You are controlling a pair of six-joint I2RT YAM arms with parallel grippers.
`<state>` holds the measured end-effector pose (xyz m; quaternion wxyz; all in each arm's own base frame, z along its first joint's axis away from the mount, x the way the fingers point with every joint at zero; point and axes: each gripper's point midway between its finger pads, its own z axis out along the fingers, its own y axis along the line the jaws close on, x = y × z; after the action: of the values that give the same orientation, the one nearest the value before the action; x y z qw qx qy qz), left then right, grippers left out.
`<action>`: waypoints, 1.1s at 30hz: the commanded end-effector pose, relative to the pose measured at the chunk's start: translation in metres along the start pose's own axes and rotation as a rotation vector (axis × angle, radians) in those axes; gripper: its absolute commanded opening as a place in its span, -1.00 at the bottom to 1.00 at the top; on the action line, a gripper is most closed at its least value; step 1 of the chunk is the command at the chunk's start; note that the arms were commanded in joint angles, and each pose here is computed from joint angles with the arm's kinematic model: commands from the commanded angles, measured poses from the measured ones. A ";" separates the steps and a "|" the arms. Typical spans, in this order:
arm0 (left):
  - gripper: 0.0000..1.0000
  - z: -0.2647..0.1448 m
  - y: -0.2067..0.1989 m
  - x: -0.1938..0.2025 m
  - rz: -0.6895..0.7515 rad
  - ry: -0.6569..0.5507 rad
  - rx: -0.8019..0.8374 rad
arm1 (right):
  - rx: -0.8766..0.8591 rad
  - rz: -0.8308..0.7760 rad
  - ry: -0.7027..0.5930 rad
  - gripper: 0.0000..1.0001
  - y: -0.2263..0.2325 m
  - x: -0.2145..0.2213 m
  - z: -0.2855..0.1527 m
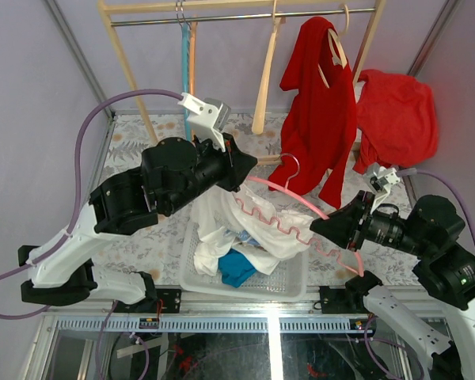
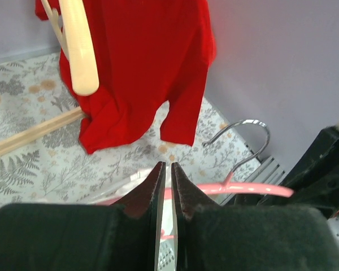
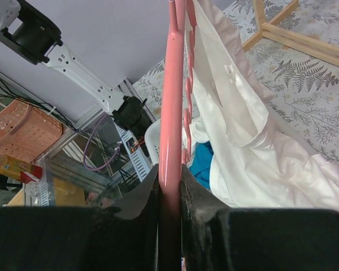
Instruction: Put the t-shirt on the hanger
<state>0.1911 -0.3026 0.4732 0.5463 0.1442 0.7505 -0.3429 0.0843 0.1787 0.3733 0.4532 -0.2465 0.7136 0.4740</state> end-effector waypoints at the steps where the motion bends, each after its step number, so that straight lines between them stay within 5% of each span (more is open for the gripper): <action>1: -0.86 -0.012 0.012 0.015 -0.008 0.025 -0.026 | -0.032 -0.064 -0.076 -1.00 0.003 -0.013 0.003; 13: -0.18 -0.058 0.080 0.059 -0.045 0.084 -0.237 | -0.038 -0.042 -0.159 -1.00 -0.007 0.015 -0.001; 17: -0.14 -0.053 0.092 0.109 -0.066 0.177 -0.257 | -0.035 -0.041 -0.156 -1.00 -0.009 0.017 0.000; 33: 0.11 -0.082 0.167 0.199 -0.185 0.179 -0.466 | -0.012 0.011 -0.019 -1.00 -0.028 0.065 0.005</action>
<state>0.1506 -0.1669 0.2569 0.4487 0.0195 0.8679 -0.2125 0.0846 0.1768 0.2865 0.4359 -0.2191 0.7324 0.4749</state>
